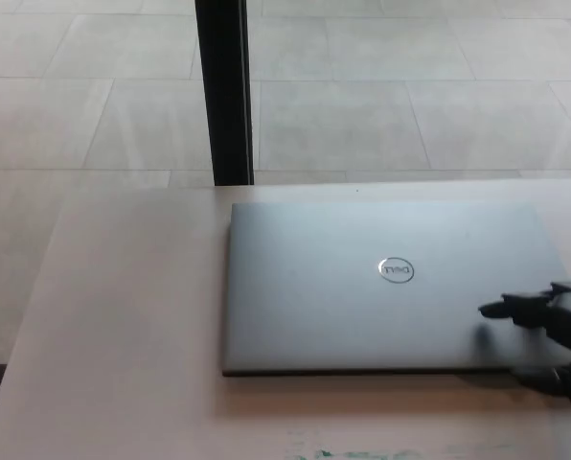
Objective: The robot uses its right hand to push down on the lid of a laptop kept in the middle of the desk to close it
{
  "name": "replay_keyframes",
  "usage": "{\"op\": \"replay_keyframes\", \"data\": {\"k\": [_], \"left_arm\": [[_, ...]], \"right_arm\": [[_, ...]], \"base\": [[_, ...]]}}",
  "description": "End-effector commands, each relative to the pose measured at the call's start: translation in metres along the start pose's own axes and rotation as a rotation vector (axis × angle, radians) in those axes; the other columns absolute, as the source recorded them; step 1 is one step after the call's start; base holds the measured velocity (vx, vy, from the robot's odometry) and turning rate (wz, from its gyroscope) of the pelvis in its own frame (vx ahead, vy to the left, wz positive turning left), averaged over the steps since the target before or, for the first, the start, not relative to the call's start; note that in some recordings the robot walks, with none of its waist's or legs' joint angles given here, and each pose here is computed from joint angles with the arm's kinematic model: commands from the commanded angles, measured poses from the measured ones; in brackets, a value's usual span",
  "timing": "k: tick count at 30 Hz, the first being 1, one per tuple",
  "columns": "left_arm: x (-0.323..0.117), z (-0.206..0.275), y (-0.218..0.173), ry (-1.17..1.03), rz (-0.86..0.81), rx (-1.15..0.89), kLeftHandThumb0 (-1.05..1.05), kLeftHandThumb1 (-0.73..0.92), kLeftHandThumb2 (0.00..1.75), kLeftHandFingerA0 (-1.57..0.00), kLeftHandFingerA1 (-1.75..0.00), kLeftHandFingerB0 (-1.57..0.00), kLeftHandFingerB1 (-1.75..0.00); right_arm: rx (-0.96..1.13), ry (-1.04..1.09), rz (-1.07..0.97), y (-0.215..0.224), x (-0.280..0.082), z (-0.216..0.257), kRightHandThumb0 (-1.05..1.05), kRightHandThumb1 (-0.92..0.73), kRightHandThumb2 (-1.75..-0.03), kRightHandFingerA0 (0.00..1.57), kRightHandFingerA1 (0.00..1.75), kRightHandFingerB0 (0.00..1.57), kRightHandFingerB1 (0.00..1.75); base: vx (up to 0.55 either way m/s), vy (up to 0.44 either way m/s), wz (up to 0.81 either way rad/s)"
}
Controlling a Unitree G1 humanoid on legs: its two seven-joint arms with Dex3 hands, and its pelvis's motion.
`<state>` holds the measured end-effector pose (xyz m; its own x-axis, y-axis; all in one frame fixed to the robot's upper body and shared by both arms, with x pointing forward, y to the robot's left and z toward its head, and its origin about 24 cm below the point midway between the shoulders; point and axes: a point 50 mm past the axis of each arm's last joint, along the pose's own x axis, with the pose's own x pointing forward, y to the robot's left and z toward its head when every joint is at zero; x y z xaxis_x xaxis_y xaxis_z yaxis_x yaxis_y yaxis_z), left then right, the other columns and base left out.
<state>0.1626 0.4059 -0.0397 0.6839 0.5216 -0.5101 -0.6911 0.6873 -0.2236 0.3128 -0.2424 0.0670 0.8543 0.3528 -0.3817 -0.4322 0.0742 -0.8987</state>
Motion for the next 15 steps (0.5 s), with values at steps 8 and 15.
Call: {"op": "replay_keyframes", "data": {"k": [8, 15], "left_arm": [[0.0, 0.006, 0.001, -0.005, -0.01, -0.002, -1.05, 0.65, 0.66, -0.25, -0.41, -0.22, -0.34], [0.0, 0.006, 0.001, -0.01, -0.009, -0.019, -1.05, 0.65, 0.66, -0.25, -0.41, -0.23, -0.34]], "right_arm": [[-0.01, 0.133, 0.04, 0.078, -0.007, -0.006, -0.87, -0.92, -0.76, 0.37, 0.57, 0.27, 0.36], [0.029, 0.214, -0.002, 0.065, -0.017, -0.024, -0.84, -0.92, -0.76, 0.36, 0.54, 0.21, 0.35]], "base": [[0.0, 0.0, 0.0], [0.0, 0.0, 0.0]]}}
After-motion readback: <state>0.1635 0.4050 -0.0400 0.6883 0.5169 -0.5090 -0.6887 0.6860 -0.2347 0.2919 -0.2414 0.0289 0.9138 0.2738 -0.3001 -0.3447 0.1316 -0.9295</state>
